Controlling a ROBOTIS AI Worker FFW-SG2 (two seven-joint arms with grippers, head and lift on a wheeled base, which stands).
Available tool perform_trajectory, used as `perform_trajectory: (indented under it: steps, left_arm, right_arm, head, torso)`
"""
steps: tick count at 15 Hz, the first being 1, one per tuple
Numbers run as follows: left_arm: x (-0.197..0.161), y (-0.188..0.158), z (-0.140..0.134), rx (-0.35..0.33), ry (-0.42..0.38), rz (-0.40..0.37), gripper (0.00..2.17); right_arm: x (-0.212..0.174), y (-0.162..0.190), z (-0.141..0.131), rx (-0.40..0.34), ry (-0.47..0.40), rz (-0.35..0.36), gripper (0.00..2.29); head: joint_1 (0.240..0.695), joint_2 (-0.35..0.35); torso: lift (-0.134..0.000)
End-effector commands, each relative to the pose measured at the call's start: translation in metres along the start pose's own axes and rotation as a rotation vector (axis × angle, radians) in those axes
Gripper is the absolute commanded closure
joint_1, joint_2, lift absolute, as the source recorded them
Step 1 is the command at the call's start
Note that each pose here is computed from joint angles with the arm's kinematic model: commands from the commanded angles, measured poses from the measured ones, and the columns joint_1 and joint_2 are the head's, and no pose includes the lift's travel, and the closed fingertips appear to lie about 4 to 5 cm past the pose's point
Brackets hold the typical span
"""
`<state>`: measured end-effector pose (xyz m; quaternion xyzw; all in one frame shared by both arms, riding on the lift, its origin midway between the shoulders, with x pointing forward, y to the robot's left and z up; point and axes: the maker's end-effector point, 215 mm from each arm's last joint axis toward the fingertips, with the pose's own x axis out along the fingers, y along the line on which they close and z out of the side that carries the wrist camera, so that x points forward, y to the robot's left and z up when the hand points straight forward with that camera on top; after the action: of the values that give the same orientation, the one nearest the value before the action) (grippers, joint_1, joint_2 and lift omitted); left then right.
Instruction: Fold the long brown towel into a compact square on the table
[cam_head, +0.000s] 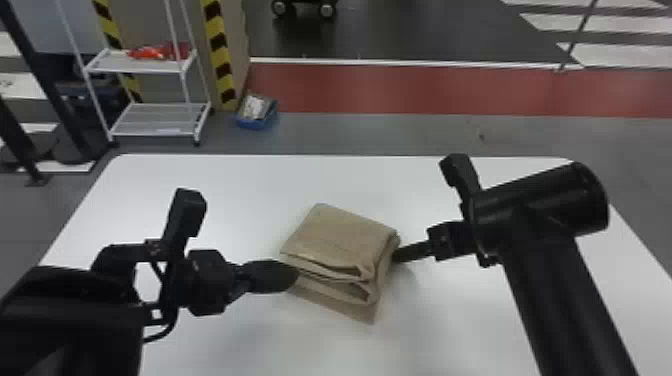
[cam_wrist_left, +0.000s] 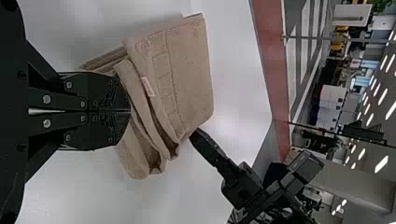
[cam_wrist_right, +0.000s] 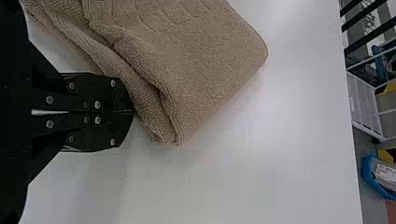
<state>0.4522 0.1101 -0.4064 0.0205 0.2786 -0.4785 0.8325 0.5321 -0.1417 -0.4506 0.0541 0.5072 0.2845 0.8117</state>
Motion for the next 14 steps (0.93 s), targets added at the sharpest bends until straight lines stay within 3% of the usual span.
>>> perform_trajectory:
  steps: [1, 5, 7, 8, 11, 14]
  left_arm:
    - [-0.002, -0.006, -0.001, 0.008, 0.005, -0.011, 1.80]
    - [-0.011, 0.031, 0.005, 0.002, -0.012, 0.125, 1.79]
    - [-0.015, 0.064, -0.008, -0.017, 0.012, 0.247, 1.79]
    - [-0.014, 0.078, -0.014, -0.029, 0.031, 0.274, 1.79]
    - [-0.004, 0.081, -0.029, -0.059, 0.055, 0.254, 1.79]
    - [0.006, 0.072, -0.038, -0.057, 0.077, 0.222, 1.79]
  right_arm:
    - [-0.004, -0.003, 0.011, 0.011, -0.015, 0.000, 2.01]
    - [-0.003, 0.003, -0.002, 0.037, -0.010, 0.017, 2.01]
    - [-0.005, 0.007, -0.011, 0.054, -0.011, 0.022, 2.01]
    - [-0.004, 0.008, -0.014, 0.060, -0.008, 0.023, 2.01]
    - [-0.005, 0.008, -0.014, 0.071, -0.007, 0.019, 2.01]
    - [-0.013, 0.003, 0.003, 0.070, -0.030, -0.009, 2.01]
  head:
    - [0.695, -0.034]
    - [0.695, -0.033]
    - [0.695, -0.009]
    - [0.695, 0.003]
    - [0.695, 0.026]
    - [0.695, 0.025]
  torso:
    - [-0.123]
    - [-0.123]
    - [-0.123]
    - [-0.123]
    - [-0.123]
    - [-0.123]
